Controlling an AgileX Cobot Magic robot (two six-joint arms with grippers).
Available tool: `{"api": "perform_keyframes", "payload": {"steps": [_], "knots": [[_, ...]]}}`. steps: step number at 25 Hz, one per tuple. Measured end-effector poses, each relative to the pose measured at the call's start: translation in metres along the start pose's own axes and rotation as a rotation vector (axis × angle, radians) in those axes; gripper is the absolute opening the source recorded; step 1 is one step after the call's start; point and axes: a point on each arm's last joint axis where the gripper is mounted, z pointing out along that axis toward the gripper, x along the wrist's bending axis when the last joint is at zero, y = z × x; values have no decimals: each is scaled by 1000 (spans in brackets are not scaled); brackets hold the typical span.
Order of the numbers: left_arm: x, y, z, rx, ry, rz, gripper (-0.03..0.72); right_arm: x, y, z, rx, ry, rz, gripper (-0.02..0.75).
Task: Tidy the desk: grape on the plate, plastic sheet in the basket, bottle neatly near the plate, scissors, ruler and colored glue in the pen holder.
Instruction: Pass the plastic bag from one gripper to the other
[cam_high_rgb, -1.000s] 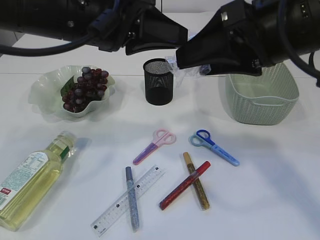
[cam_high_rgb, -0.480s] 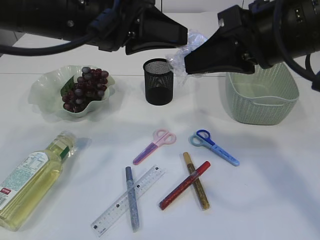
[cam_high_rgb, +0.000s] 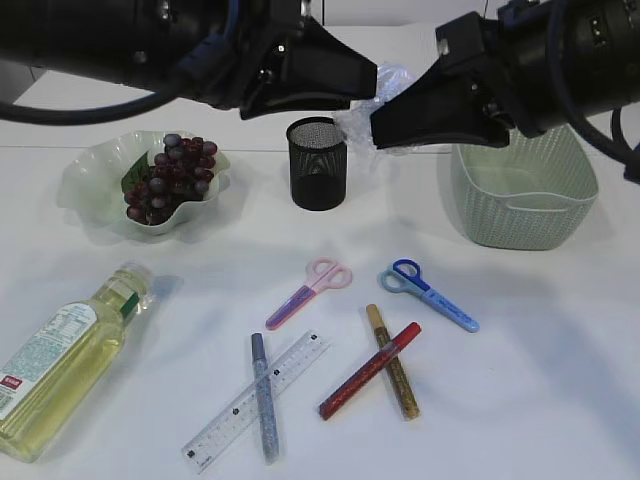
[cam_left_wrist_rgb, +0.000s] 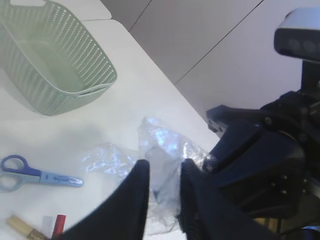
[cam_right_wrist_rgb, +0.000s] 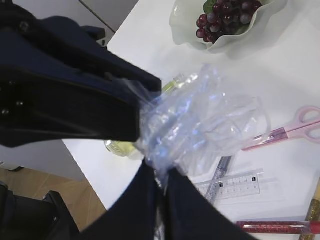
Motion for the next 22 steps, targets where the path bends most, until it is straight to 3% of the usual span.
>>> {"api": "perform_keyframes", "payload": {"steps": [4, 7, 15, 22], "knots": [[4, -3, 0, 31, 43, 68, 472, 0, 0, 0, -2, 0, 1, 15], [8, -6, -1, 79, 81, 149, 554, 0, 0, 0, -2, 0, 1, 15], [24, -20, -6, 257, 241, 226, 547, -2, 3, 0, -31, -24, 24, 15], [57, -27, -29, 440, 515, 184, 424, -11, 5, -1, -62, -122, 32, 15]]}}
